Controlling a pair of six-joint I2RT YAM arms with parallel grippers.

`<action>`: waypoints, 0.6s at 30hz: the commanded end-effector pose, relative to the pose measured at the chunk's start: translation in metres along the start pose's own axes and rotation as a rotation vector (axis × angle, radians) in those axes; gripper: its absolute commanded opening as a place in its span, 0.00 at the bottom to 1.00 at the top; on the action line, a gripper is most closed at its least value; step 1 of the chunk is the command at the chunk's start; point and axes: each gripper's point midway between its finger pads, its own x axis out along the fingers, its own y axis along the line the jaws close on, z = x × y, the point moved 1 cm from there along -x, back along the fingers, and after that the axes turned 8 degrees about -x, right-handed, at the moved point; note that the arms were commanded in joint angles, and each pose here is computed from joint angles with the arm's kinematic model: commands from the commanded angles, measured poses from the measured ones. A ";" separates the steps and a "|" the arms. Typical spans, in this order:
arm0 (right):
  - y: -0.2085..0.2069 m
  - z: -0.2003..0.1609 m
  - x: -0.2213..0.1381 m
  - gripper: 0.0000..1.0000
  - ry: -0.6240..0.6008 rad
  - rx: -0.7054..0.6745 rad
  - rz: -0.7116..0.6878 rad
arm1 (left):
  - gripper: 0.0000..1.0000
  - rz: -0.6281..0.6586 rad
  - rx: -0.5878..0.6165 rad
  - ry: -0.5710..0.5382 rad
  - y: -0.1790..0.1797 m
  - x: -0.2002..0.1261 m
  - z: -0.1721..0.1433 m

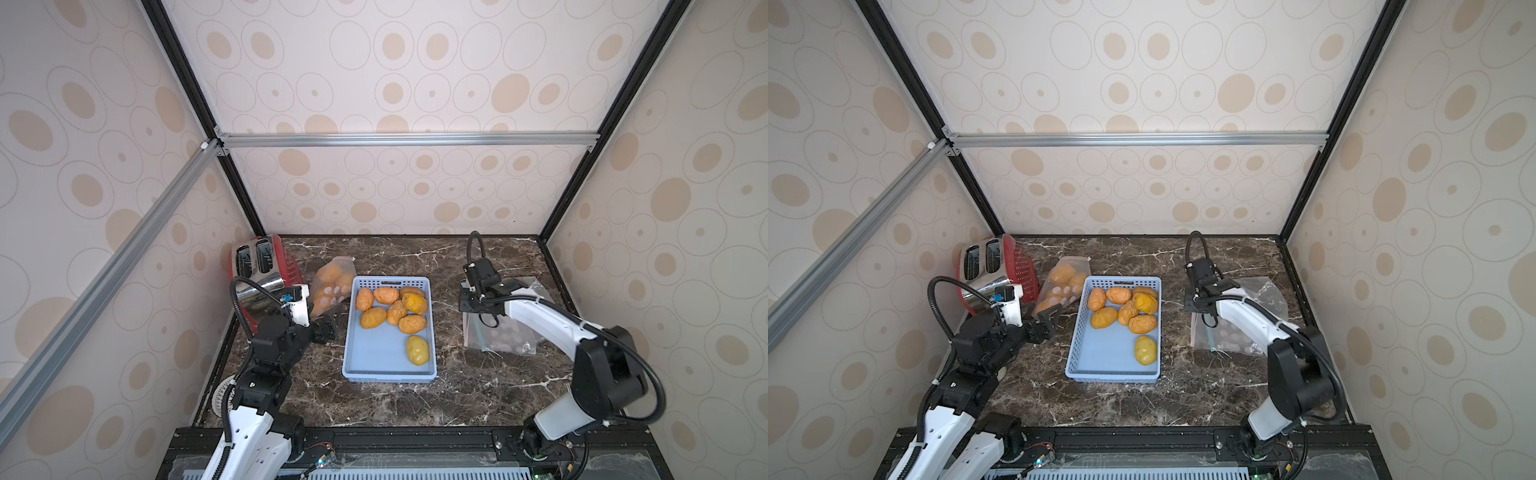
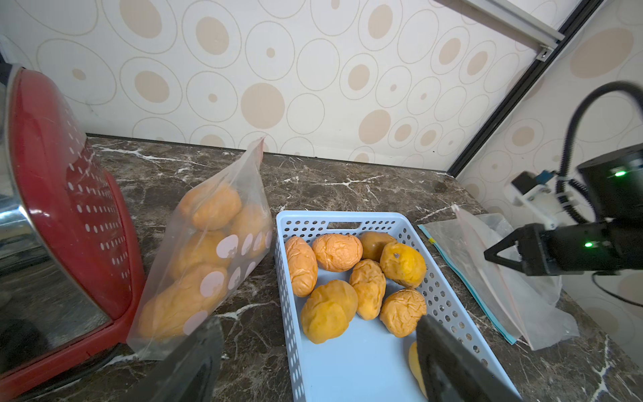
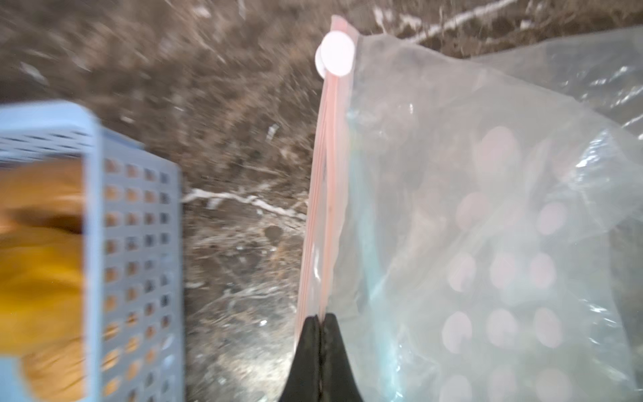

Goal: Put the potatoes into a zipper bag and zip it
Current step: Pick up the zipper food storage bag, then open the zipper of the food storage bag.

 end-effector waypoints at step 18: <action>0.109 0.031 -0.086 0.00 -0.261 0.105 0.656 | 0.72 -0.505 -0.143 0.146 -0.193 0.063 -0.011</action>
